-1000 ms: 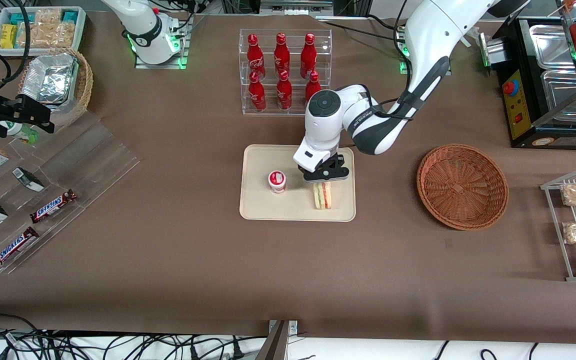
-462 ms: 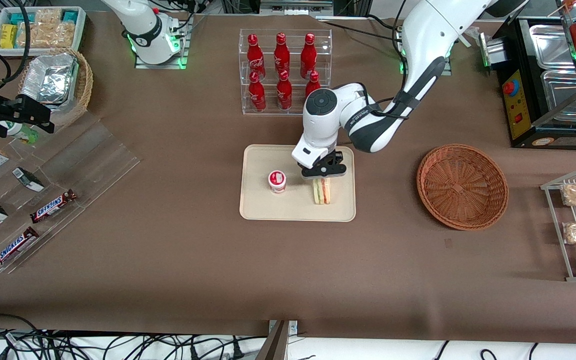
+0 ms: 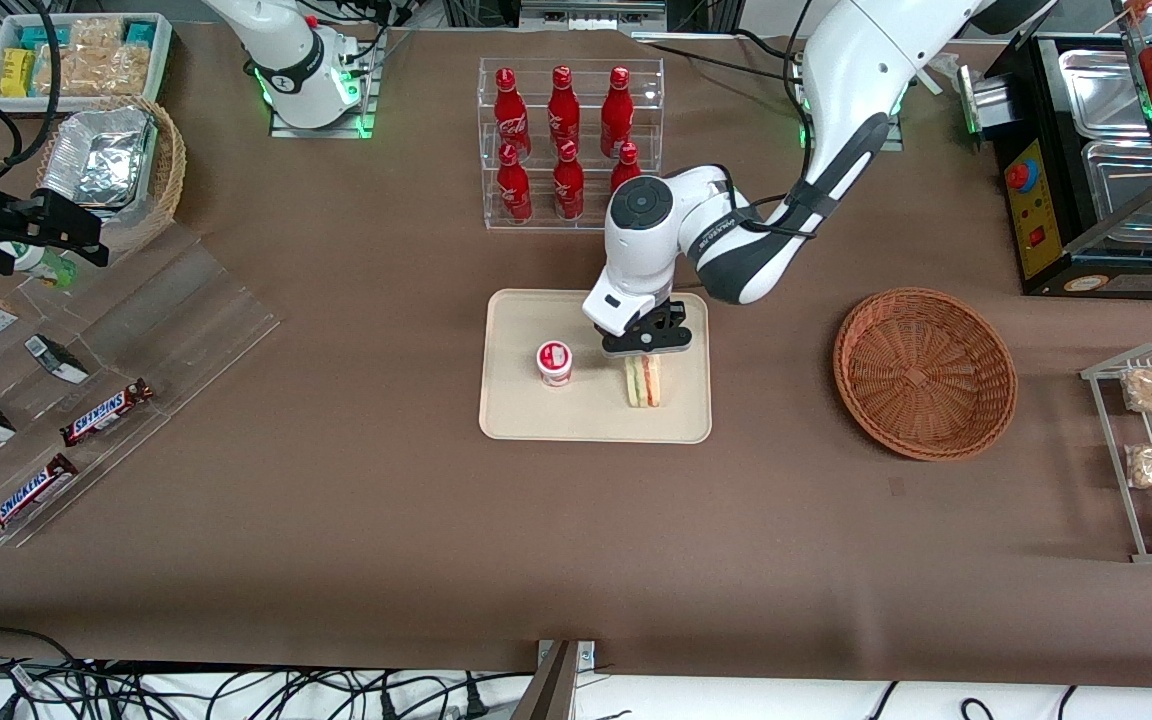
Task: Place sandwich from basket to tray
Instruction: 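Lower the sandwich onto the tray beside the yogurt bottle, then open the left gripper and raise it off the sandwich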
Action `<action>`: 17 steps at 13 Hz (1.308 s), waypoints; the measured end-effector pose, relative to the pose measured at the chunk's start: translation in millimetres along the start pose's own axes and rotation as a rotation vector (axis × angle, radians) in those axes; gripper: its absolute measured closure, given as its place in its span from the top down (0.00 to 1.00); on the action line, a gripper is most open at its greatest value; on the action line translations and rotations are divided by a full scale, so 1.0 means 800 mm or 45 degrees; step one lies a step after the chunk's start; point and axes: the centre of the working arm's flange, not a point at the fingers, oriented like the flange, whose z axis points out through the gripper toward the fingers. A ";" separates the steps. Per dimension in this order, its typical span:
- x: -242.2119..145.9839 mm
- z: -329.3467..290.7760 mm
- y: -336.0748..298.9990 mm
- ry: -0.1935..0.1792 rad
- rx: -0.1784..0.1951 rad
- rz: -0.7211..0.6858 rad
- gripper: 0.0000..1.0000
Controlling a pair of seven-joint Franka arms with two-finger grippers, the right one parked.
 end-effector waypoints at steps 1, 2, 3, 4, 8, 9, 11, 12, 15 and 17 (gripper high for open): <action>-0.001 0.002 0.000 -0.003 0.002 0.001 0.60; -0.002 0.003 -0.001 -0.005 0.003 0.002 0.71; -0.002 0.004 -0.001 -0.006 0.004 0.000 0.79; -0.002 0.004 -0.001 -0.006 0.004 -0.003 0.90; 0.017 -0.017 0.000 0.027 -0.028 -0.050 1.00; 0.027 -0.032 0.001 0.040 -0.042 -0.072 1.00; 0.047 -0.074 0.003 0.033 -0.027 -0.132 1.00; 0.055 -0.101 0.006 0.024 -0.013 -0.157 1.00; 0.076 -0.173 0.008 0.004 -0.020 -0.184 1.00; 0.089 -0.198 0.001 -0.018 -0.036 -0.162 1.00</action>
